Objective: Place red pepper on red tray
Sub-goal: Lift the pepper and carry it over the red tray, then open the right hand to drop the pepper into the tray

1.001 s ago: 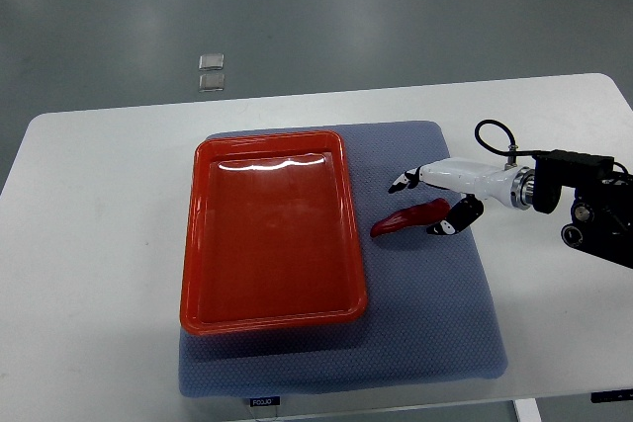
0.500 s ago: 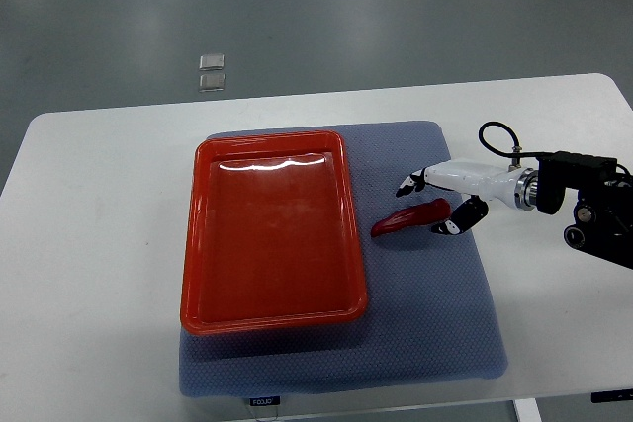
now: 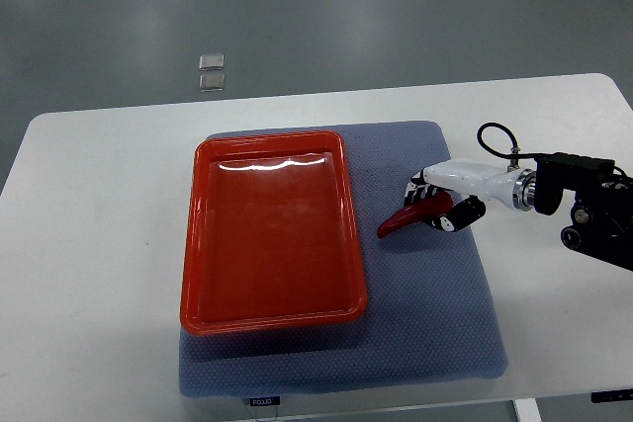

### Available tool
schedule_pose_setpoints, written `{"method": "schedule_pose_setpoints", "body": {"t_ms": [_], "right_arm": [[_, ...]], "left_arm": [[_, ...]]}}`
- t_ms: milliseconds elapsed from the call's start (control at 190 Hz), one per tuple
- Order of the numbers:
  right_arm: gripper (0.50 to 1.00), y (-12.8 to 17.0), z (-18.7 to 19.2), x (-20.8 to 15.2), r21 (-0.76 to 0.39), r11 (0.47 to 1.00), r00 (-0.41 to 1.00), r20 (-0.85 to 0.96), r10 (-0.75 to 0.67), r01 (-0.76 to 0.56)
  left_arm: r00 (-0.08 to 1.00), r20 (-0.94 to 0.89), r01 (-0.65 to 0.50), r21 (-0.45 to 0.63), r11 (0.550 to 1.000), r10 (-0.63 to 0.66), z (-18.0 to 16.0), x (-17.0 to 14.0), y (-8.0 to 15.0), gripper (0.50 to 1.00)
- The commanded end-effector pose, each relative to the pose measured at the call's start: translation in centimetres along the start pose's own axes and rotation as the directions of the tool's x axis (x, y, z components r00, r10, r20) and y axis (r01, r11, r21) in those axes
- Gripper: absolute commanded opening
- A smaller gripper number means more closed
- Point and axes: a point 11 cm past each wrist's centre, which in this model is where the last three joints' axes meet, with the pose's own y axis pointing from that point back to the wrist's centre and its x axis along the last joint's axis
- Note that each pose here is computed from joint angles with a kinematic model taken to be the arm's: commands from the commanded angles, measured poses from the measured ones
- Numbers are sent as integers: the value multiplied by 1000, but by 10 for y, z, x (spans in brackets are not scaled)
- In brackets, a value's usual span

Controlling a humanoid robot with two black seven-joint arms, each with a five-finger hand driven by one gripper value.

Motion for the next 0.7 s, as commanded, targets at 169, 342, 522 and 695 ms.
{"method": "schedule_pose_setpoints", "body": {"t_ms": [169, 342, 522, 695], "right_arm": [[500, -12, -31, 59, 87, 991, 993, -37, 109, -105], [507, -47, -89, 52, 221, 971, 996, 6, 90, -89], [543, -76, -118, 35, 265, 963, 999, 11, 51, -52], [564, -97, -141, 7, 294, 956, 1000, -7, -6, 8]], "left_arm": [[1000, 0, 0, 0, 1000, 0, 0, 0, 0, 1000], [1000, 0, 0, 0, 1000, 0, 0, 0, 0, 1000], [1000, 0, 0, 0, 1000, 0, 0, 0, 0, 1000], [1000, 0, 0, 0, 1000, 0, 0, 0, 0, 1000]]}}
